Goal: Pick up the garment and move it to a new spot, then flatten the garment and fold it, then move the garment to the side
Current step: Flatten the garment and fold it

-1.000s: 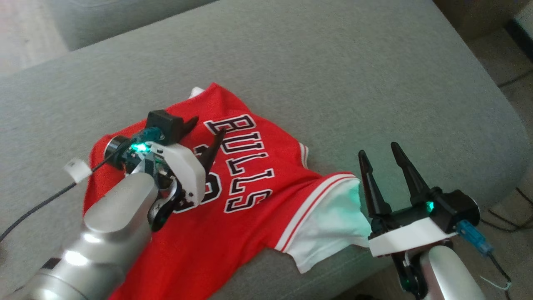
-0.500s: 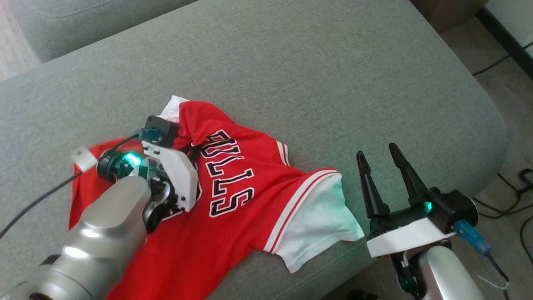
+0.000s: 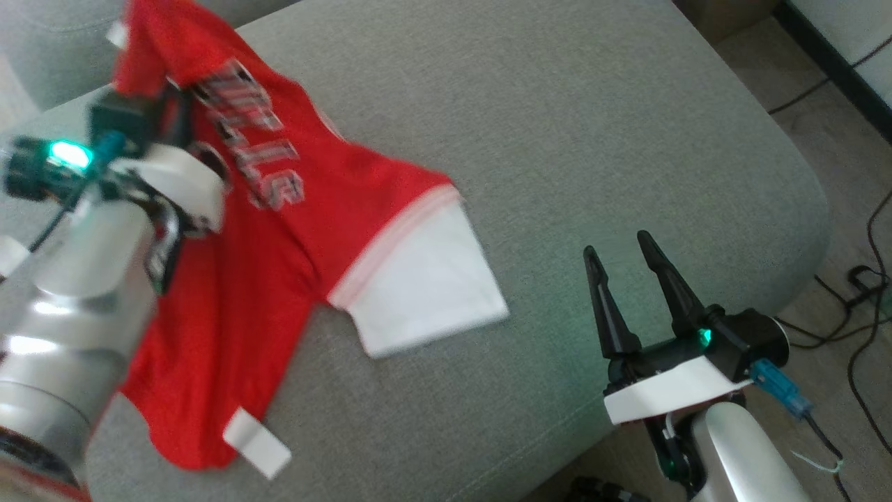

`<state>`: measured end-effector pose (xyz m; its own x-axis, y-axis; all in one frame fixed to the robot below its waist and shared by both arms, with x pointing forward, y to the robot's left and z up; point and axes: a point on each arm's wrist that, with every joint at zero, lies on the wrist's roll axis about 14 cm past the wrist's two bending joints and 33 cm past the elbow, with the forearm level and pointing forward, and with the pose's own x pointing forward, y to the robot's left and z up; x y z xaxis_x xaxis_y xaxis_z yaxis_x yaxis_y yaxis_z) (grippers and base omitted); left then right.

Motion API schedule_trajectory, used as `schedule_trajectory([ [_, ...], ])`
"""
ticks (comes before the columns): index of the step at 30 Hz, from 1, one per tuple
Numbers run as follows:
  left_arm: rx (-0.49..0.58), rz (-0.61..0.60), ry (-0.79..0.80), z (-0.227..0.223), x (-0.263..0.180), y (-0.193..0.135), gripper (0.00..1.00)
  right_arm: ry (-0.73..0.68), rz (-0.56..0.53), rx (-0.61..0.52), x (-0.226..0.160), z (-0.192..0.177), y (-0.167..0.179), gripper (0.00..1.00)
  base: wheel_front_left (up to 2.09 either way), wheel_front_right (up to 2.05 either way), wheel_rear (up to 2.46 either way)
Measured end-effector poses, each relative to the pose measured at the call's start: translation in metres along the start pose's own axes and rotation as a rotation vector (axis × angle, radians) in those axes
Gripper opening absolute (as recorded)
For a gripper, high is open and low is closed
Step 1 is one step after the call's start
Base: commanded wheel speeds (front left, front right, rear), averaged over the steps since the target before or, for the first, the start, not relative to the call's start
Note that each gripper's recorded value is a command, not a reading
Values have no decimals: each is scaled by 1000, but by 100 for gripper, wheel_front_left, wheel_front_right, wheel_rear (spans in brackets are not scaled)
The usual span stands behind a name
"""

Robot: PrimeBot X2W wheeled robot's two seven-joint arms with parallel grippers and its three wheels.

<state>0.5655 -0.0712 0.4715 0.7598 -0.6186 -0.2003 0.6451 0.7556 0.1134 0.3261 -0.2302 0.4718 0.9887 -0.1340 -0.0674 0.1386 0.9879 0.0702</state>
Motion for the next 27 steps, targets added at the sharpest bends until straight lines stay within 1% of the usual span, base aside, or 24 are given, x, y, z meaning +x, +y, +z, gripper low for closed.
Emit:
schedule_trajectory([
  [2, 28, 38, -40, 12, 4, 11, 0, -4, -11, 5, -1, 1, -3, 100, 0, 0, 0],
  [4, 39, 51, -43, 14, 5, 14, 0, -5, -18, 5, -3, 2, -5, 100, 0, 0, 0],
  [5, 40, 51, -38, 13, 4, 14, 9, -6, -20, 5, -4, 2, -6, 100, 0, 0, 0],
  [6, 41, 49, -28, 10, 3, 14, 38, -6, -22, 6, -5, 2, -6, 100, 0, 0, 0],
  [7, 38, 48, -15, 7, 2, 13, 89, -9, -23, 6, -5, 3, -7, 100, 0, 0, 0],
  [8, 27, 50, -3, 3, -1, 13, 100, -12, -23, 7, -6, 4, -7, 100, 0, 0, 0],
  [11, -10, 42, 41, -12, -9, 8, 100, -23, -22, 10, -6, 7, -7, 100, 0, 0, 0],
  [15, -115, 40, 62, -22, -22, 1, 100, -37, -9, 16, -3, 10, -4, 100, 0, 0, 0],
  [18, -153, 53, 46, -22, -34, 1, 100, -48, -5, 24, -4, 12, -3, 100, 0, 0, 0],
  [22, -232, 87, -10, -16, -57, -4, 100, -65, 4, 26, -6, 15, 0, 100, 0, 0, 0],
  [27, -274, 154, -57, -25, -105, -14, 100, -89, 33, -24, -3, 21, 6, 100, 0, 0, 0],
])
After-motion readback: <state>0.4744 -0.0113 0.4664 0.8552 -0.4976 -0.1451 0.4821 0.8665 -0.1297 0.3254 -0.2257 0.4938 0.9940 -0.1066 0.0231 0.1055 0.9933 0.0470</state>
